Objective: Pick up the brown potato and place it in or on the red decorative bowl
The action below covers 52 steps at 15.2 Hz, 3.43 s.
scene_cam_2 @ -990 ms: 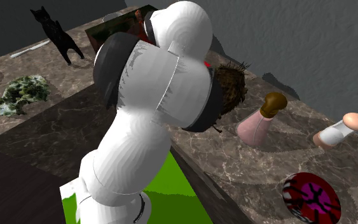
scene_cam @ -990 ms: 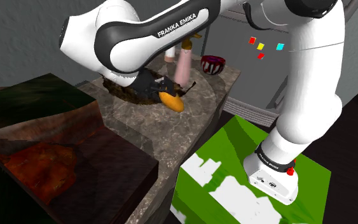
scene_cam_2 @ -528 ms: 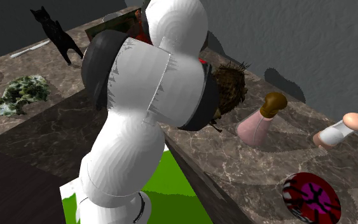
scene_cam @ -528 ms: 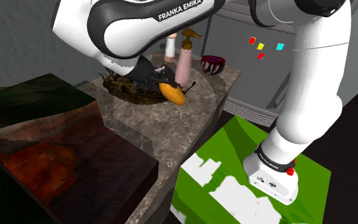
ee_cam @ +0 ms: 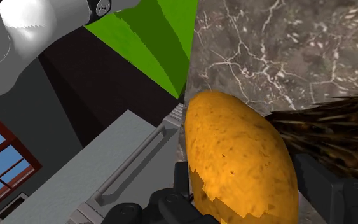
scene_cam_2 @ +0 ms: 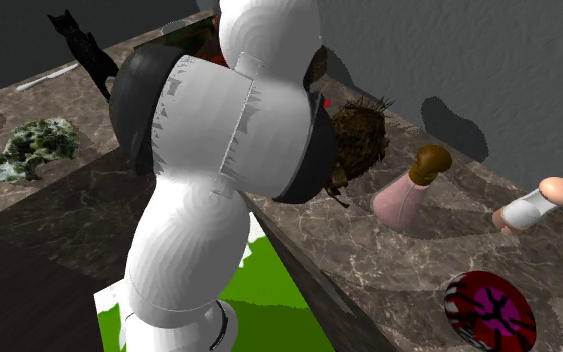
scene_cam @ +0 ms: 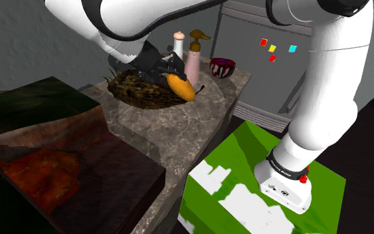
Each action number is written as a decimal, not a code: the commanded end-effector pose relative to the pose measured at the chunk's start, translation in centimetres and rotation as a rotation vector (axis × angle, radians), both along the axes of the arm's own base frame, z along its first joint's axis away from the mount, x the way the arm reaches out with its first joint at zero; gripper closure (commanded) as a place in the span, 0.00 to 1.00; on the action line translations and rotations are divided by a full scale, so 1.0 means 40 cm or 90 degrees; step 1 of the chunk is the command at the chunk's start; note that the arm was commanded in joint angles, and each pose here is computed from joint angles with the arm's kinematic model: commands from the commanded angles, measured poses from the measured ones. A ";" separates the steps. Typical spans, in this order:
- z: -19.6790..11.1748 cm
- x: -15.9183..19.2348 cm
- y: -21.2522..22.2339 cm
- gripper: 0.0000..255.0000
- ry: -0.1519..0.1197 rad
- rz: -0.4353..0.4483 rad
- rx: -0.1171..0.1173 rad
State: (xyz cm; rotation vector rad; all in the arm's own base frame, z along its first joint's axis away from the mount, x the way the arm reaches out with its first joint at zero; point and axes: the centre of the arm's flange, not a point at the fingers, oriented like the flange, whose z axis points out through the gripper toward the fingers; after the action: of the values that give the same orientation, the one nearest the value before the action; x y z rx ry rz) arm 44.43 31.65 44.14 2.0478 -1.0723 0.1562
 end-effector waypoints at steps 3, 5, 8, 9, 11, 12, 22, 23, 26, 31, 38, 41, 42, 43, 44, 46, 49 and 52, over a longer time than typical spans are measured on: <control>0.034 0.006 -0.031 1.00 0.000 0.000 0.000; 0.035 0.022 -0.096 1.00 0.000 0.000 0.000; 0.037 0.044 -0.192 1.00 0.000 0.000 0.000; 0.038 0.052 -0.224 1.00 0.000 0.000 0.000; 0.039 0.067 -0.288 1.00 0.000 0.000 0.000; 0.040 0.074 -0.320 1.00 0.000 0.000 0.000; 0.046 0.149 -0.642 1.00 0.000 0.000 0.000; 0.047 0.157 -0.674 1.00 0.000 0.000 0.000; 0.049 0.179 -0.770 1.00 0.000 0.000 0.000; 0.052 0.217 -0.931 1.00 0.000 0.000 0.000; 0.057 0.271 -1.161 1.00 0.000 0.000 0.000; 0.017 0.271 -1.161 1.00 0.000 0.000 0.000; 0.004 0.271 -1.161 1.00 0.000 0.000 0.000; -0.009 0.271 -1.161 1.00 0.000 0.000 0.000; -0.023 0.271 -1.161 1.00 0.000 0.000 0.000; -0.049 0.271 -1.161 1.00 0.000 0.000 0.000; -0.089 0.271 -1.161 1.00 0.000 0.000 0.000; -0.128 0.271 -1.161 1.00 0.000 0.000 0.000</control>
State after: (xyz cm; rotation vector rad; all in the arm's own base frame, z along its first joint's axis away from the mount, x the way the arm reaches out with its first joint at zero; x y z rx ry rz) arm 55.63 -15.12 40.71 2.0121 -1.0365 0.2101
